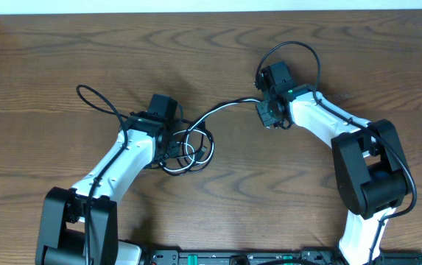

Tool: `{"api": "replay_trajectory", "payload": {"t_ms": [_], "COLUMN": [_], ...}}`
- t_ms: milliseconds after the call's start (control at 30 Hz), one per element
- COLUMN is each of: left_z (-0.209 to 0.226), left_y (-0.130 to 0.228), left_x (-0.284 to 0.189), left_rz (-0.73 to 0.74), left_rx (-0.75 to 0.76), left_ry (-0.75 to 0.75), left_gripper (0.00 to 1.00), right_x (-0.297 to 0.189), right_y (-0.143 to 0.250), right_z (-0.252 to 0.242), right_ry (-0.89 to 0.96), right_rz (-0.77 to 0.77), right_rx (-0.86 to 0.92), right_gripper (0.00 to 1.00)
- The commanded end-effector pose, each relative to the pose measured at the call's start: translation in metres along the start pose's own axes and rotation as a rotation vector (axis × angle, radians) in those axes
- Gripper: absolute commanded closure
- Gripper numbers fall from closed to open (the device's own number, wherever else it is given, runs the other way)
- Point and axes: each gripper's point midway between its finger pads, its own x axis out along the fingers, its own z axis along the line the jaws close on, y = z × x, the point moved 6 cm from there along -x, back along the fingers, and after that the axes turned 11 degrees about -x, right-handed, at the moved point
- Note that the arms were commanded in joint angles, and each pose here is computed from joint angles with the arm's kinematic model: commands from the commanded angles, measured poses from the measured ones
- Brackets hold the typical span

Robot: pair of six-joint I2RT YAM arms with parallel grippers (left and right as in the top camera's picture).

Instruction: Untangle cables

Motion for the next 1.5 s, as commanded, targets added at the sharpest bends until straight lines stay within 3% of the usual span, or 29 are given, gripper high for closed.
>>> {"api": "replay_trajectory", "payload": {"t_ms": [0,1167,1467], "left_z": [0.003,0.017,0.028], "left_y": [0.002,0.025,0.027], "left_x": [0.003,0.04,0.044], "left_rz": [0.005,0.009,-0.007], "left_rx": [-0.014,-0.05,0.142], "left_ry": [-0.011,0.019,-0.034], "left_gripper": [0.45,0.45,0.59], "right_x": [0.024,0.024,0.023], "right_y": [0.026,0.025,0.029], "right_z": [0.004,0.004,-0.001], "right_ry": [-0.005,-0.004,0.042], "right_rz": [0.098,0.096,0.123], "right_rx": [0.008,0.009,-0.051], "right_gripper": [0.99,0.99,0.99]}}
